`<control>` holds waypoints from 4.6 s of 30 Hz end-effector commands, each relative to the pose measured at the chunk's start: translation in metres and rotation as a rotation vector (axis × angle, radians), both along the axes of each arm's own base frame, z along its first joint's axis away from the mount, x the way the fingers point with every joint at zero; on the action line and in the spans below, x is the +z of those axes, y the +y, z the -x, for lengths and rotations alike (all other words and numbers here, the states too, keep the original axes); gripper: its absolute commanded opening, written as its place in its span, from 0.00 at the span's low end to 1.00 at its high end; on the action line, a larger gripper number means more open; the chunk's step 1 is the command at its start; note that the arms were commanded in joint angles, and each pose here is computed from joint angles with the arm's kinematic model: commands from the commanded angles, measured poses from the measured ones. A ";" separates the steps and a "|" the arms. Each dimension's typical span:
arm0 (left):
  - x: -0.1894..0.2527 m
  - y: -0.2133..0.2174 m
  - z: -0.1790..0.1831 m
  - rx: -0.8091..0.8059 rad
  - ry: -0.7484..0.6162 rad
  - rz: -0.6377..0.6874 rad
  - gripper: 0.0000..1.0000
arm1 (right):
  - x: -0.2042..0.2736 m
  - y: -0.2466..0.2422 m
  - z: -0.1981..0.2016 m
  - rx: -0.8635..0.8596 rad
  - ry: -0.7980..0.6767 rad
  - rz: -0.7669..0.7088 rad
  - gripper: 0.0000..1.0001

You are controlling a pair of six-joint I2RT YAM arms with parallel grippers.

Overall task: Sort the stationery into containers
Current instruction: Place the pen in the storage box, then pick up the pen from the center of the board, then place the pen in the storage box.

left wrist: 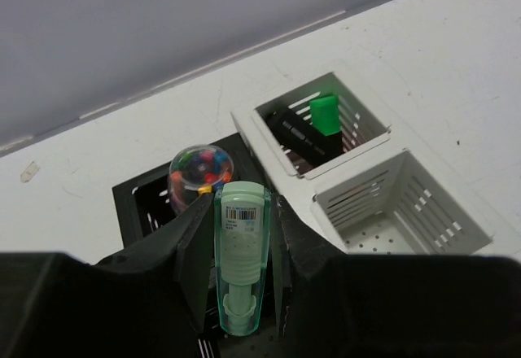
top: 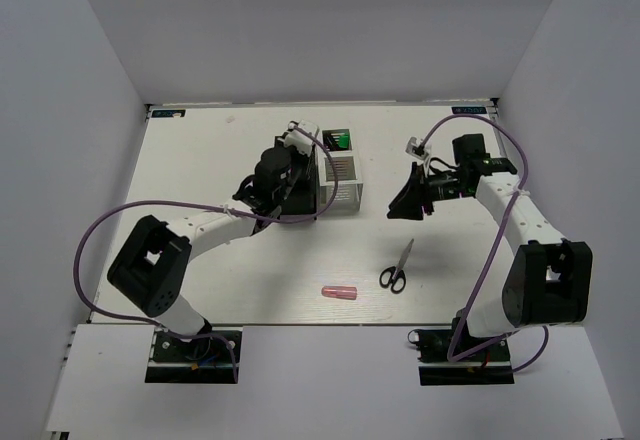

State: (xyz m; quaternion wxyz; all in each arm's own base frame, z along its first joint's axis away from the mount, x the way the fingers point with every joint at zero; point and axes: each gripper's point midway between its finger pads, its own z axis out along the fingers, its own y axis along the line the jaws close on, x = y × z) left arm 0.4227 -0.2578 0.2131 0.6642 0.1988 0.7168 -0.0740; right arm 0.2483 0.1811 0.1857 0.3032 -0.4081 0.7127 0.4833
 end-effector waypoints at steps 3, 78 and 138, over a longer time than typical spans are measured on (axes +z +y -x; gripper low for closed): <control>0.004 0.015 0.011 0.010 -0.029 0.069 0.00 | 0.014 -0.001 0.003 0.011 -0.038 -0.054 0.47; -0.107 0.213 0.258 0.494 0.846 0.305 0.98 | -0.199 0.081 0.160 0.533 -0.191 1.043 0.01; -0.112 0.209 0.254 0.509 0.893 0.323 0.98 | -0.012 0.238 -0.117 -0.216 -0.343 0.110 0.33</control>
